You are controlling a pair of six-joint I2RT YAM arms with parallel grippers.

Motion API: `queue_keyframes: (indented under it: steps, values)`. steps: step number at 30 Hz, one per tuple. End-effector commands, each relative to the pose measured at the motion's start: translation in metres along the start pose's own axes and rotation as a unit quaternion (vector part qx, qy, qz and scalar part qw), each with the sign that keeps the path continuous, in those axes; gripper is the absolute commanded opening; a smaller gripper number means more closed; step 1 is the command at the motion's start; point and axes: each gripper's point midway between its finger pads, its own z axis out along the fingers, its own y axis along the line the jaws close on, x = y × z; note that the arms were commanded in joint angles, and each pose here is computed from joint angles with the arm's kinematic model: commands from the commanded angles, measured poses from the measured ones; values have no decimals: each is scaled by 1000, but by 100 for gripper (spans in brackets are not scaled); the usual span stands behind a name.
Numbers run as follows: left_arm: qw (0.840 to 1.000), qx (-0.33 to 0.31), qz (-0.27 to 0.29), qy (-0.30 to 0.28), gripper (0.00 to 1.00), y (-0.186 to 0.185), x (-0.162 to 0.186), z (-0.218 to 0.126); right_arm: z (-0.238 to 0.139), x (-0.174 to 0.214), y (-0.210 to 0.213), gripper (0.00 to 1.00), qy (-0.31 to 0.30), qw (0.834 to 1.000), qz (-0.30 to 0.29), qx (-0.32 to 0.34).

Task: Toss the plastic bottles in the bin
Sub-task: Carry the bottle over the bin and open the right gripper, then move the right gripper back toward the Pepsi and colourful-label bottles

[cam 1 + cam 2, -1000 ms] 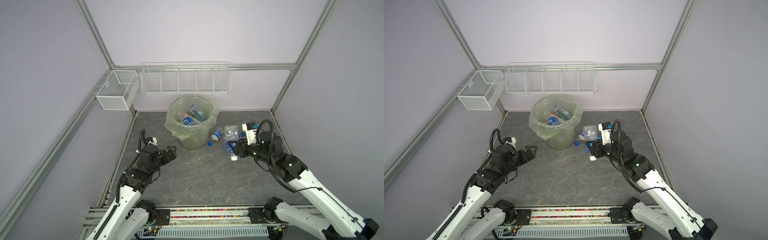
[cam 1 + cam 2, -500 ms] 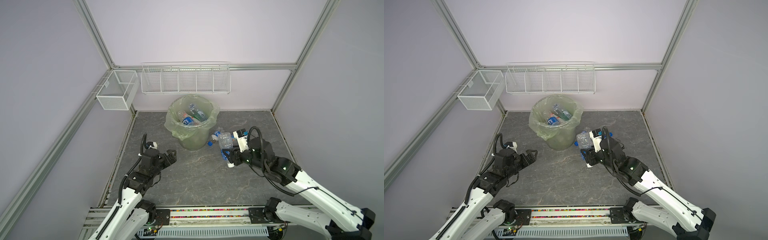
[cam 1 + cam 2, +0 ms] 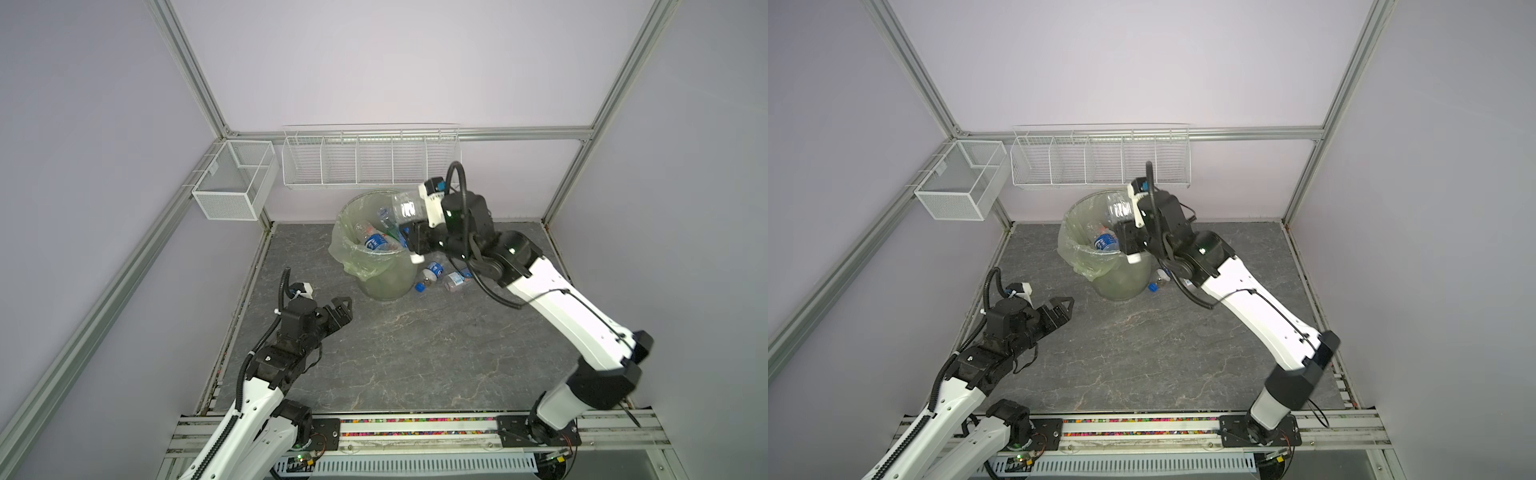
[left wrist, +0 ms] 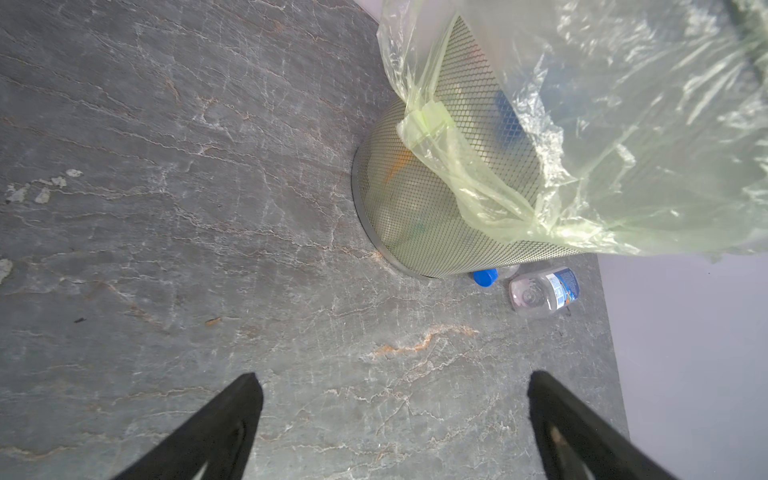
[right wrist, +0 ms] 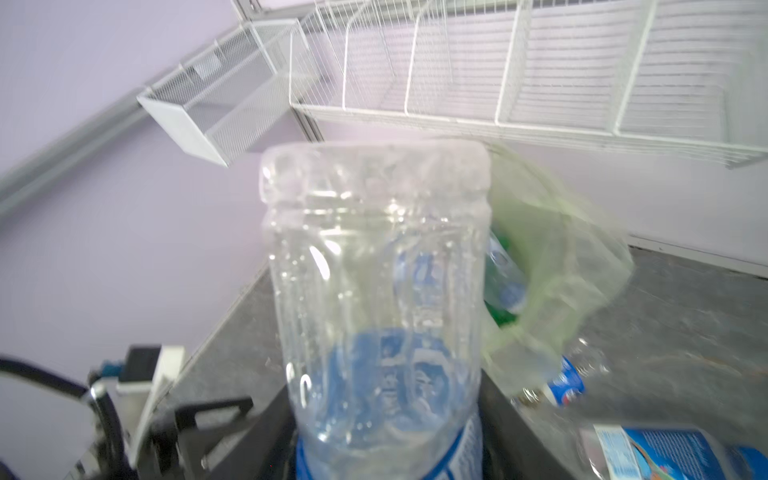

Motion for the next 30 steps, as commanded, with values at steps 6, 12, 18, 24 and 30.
queue_keyframes:
  steps: [6,12,18,24,30]
  values:
    - [1000,2,2,-19,100,-3,-10,-24,64,15,-15,88,70,995,-44,57]
    - [999,-9,19,-33,100,-1,-16,-34,22,10,-15,88,15,999,-26,34]
    - [999,-9,24,-28,100,-3,-17,-29,-13,36,-25,88,32,999,-21,28]
    - [999,-7,25,-24,100,-5,-17,-22,-33,71,-44,88,56,997,-14,40]
    - [999,-8,26,-19,100,-7,-17,-14,-48,98,-68,88,67,996,15,61]
